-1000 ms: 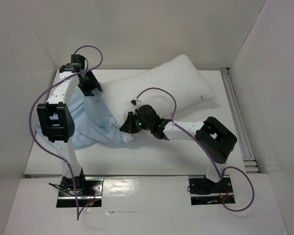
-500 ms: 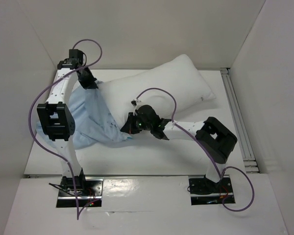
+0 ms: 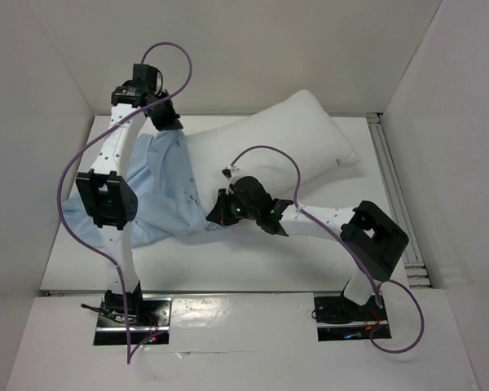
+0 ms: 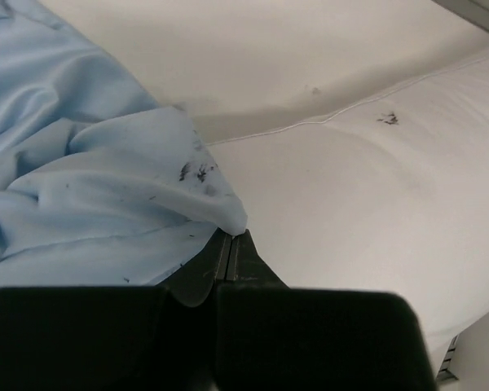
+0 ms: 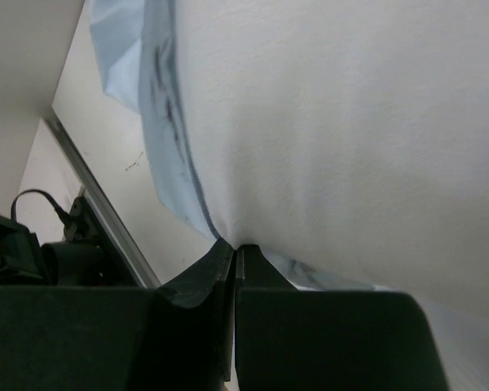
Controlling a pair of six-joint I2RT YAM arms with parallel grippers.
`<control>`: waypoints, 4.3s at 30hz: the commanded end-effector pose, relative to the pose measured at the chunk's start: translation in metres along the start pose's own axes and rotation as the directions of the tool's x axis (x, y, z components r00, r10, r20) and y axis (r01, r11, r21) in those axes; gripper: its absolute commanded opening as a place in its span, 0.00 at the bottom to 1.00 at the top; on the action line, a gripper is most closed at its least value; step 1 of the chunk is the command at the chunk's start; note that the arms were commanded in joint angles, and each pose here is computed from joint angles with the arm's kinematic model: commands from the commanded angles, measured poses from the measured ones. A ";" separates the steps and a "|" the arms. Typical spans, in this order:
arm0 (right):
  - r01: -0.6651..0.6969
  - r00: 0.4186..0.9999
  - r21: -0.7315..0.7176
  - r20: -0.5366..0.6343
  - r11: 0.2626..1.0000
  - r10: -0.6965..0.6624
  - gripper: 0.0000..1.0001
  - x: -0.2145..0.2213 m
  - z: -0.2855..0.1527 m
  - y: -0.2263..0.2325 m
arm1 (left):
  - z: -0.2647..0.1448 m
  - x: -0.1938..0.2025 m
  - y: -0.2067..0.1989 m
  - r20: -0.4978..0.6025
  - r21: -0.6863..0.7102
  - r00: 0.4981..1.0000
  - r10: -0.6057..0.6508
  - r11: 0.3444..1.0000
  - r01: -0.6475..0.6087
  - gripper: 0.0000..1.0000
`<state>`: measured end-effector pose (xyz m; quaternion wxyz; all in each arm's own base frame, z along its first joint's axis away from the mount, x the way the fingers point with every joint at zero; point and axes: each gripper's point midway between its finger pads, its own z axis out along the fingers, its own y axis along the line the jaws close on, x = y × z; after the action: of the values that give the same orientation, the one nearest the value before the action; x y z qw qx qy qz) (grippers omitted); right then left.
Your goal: Put the pillow into the pillowcase
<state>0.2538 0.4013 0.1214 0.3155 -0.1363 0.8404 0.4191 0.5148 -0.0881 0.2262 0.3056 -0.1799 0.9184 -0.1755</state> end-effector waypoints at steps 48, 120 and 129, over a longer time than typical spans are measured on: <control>0.417 0.886 0.427 0.004 0.802 -0.463 1.00 -0.073 -0.137 -0.011 | -0.163 0.172 -0.009 0.021 0.023 0.979 0.204 0.979 -0.205 0.51; 0.097 0.946 0.458 0.234 0.884 -0.225 0.00 -0.181 -0.054 -0.066 | -0.110 0.268 0.024 -0.096 0.035 0.983 0.157 0.987 -0.155 0.03; 0.098 0.928 0.466 0.276 0.879 -0.250 0.00 -0.221 -0.037 -0.054 | -0.143 0.257 -0.025 -0.113 0.236 0.967 0.228 0.952 -0.197 0.00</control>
<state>0.3900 0.3208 0.1841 0.4247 -0.0996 0.8799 0.1883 0.2467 -0.1756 0.1947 0.2862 -0.0727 0.9313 -0.2131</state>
